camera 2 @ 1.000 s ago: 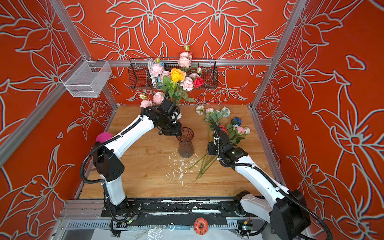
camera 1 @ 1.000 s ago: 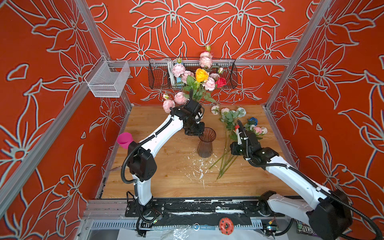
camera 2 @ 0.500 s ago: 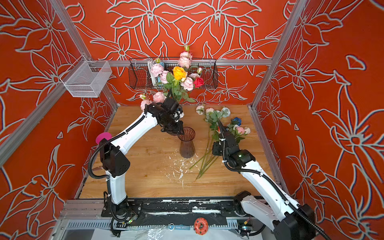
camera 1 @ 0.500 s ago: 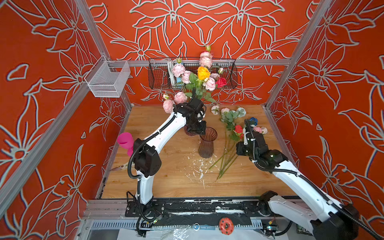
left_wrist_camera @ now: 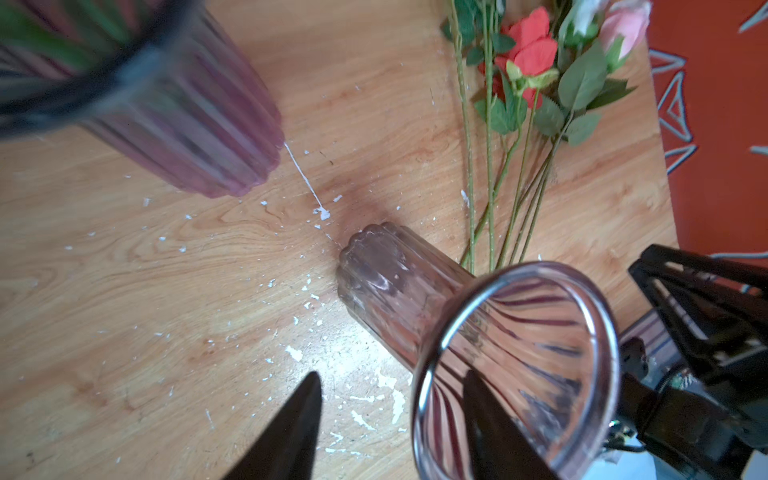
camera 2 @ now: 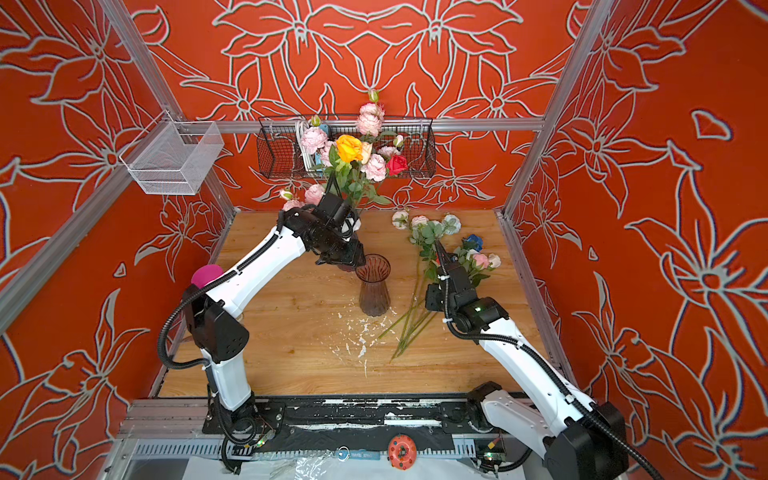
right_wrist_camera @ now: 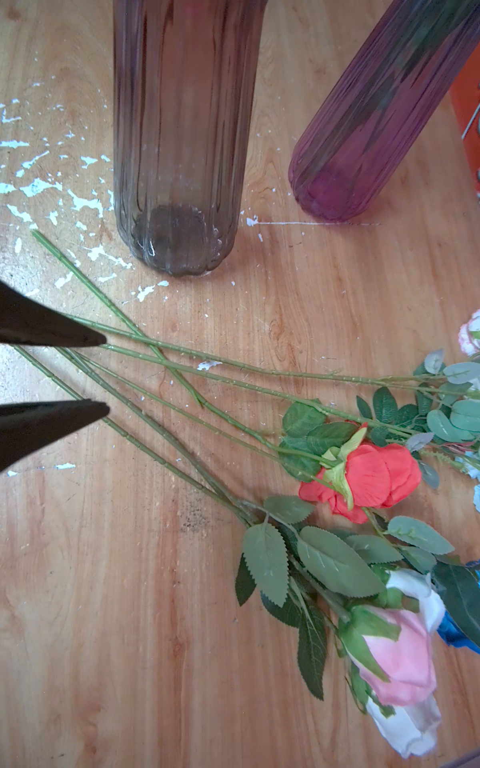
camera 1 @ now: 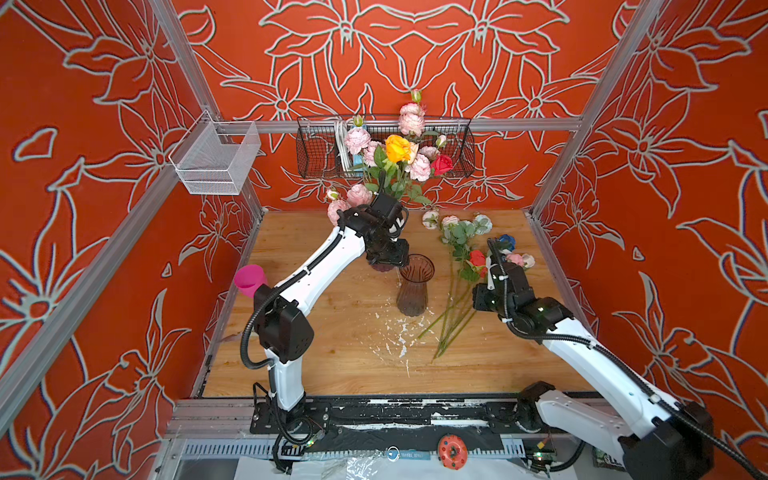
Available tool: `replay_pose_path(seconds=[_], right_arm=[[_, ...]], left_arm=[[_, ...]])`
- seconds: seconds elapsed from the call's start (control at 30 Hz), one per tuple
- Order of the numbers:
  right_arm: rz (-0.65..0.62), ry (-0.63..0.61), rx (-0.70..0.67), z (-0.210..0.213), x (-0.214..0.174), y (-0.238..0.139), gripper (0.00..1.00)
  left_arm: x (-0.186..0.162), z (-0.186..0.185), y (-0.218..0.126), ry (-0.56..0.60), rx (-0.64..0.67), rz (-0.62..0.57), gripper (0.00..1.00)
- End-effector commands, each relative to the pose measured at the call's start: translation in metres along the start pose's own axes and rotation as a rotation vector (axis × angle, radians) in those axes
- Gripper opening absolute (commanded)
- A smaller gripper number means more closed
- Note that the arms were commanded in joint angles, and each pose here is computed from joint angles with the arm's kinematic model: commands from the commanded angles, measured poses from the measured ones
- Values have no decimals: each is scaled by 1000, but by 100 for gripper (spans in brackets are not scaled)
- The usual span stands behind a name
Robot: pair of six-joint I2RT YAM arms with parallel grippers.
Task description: Arrange the flowers into the vase
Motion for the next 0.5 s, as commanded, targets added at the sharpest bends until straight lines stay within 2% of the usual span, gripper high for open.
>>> replay_pose_path(seconds=[0.0, 0.3, 0.37, 0.47], right_arm=[[-23, -2, -2, 0, 14, -5, 26], [-56, 7, 27, 8, 34, -2, 33], [-64, 6, 27, 10, 39, 3, 36], [-88, 33, -13, 7, 44, 22, 48]], left_arm=[[4, -2, -24, 22, 6, -87, 60], [0, 8, -54, 20, 41, -189, 72], [-3, 10, -63, 20, 28, -231, 80], [-14, 11, -75, 33, -38, -302, 94]])
Point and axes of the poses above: each gripper's point midway between its finger pads, its own y axis out along the fingers, its own z axis along the line the jaws close on, x = y × z, the point moved 3 cm from there along -y, back along the fingers, and after that the axes turned 12 degrees about -y, right-handed, at the moved point
